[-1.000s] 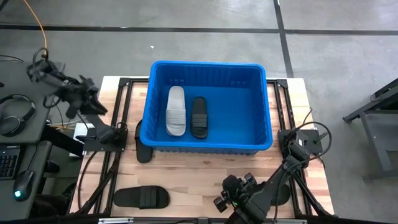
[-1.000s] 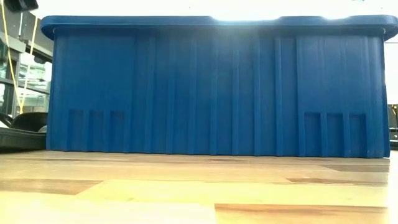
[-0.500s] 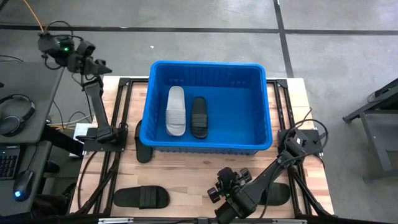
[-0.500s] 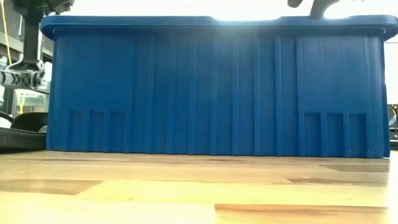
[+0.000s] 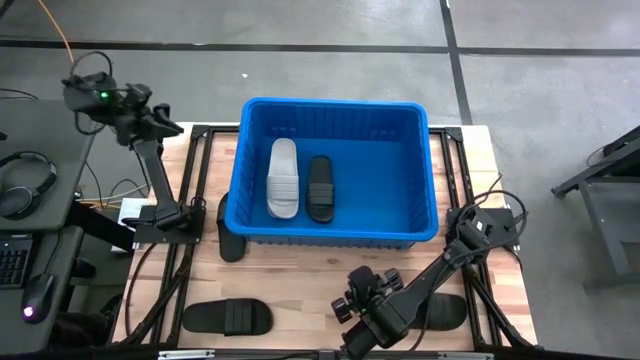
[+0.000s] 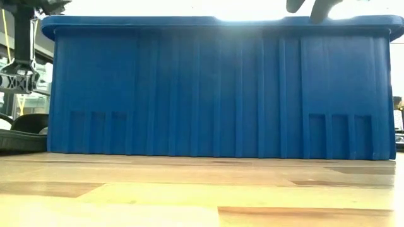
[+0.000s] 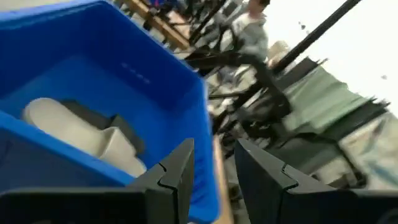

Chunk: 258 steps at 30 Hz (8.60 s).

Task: Pick and place slides into bin
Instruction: Stack the black slide on top of the black slide in the blue bin

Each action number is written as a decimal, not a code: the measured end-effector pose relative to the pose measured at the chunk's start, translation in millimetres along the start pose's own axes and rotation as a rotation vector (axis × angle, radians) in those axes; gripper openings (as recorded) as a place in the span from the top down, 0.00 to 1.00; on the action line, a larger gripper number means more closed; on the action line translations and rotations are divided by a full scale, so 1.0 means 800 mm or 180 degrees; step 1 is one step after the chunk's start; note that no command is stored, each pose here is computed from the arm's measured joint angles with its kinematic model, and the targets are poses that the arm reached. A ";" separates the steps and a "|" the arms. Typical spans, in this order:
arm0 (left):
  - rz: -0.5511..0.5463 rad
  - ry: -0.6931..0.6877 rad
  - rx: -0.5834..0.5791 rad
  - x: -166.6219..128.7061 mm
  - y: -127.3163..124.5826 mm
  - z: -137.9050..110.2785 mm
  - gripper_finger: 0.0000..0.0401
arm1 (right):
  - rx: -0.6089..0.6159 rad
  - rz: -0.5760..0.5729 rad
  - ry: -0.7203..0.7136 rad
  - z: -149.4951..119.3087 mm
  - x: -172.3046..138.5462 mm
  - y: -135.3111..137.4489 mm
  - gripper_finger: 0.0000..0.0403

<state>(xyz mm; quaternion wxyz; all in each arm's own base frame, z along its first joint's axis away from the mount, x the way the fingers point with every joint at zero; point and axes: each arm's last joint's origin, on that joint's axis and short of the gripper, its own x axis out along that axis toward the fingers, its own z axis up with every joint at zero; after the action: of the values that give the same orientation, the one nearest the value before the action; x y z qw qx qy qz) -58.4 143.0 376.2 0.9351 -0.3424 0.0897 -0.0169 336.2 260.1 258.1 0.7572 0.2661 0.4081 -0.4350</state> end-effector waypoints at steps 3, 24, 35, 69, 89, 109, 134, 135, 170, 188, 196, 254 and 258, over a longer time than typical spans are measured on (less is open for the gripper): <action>-0.0067 0.0354 0.0243 0.015 -0.011 -0.021 0.74 | -0.0017 -0.0002 0.0016 0.000 0.000 0.000 0.66; 0.0437 0.1480 0.0531 0.111 -0.070 -0.149 0.74 | -0.0074 -0.0011 0.0050 0.000 0.001 0.000 0.66; 0.1095 0.1763 0.1177 0.154 -0.092 -0.203 0.74 | -0.0072 -0.0009 0.0056 0.000 0.001 0.000 0.66; 0.2681 0.2489 0.1299 0.255 -0.109 -0.348 0.82 | -0.0197 0.0128 0.0051 -0.015 -0.009 0.000 0.66; 0.2921 0.2034 0.0236 0.294 -0.073 -0.347 0.98 | -0.0409 0.0333 0.0208 -0.065 -0.040 -0.012 0.66; 0.2718 0.2226 -0.0143 0.286 -0.032 -0.383 1.00 | -0.0156 0.0320 0.0102 -0.058 -0.036 -0.010 0.66; 0.1869 0.3047 -0.1449 0.281 -0.102 -0.408 1.00 | -0.0163 0.0278 -0.0191 -0.037 -0.021 -0.003 0.66; 0.1894 0.3011 -0.1414 0.280 -0.101 -0.409 1.00 | -0.0165 0.0277 -0.0204 -0.037 -0.020 -0.003 0.66; 0.2783 0.2791 0.0771 0.249 -0.139 -0.329 0.58 | -0.0285 0.0269 -0.0373 -0.030 -0.017 -0.001 0.66; 0.2532 0.2564 0.1007 0.257 -0.121 -0.349 0.55 | -0.0271 0.0293 -0.0385 -0.031 -0.016 0.000 0.66; 0.2815 0.2701 0.1197 0.258 -0.107 -0.362 0.53 | -0.0271 0.0260 -0.0248 -0.046 0.000 0.010 0.66; 0.1708 0.2841 0.0588 0.216 -0.270 -0.183 1.00 | -0.0369 0.0536 0.0163 -0.007 0.028 0.041 0.66; 0.1363 0.2639 0.0531 0.202 -0.291 -0.159 1.00 | -0.0318 0.0855 0.0094 0.020 0.014 0.046 0.66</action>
<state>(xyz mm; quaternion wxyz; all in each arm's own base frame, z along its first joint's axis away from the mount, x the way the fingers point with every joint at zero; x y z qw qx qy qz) 84.4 -131.2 405.0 0.8272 -0.2044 0.5224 0.0338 377.6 260.5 258.8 0.8148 0.2867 0.4011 -0.3050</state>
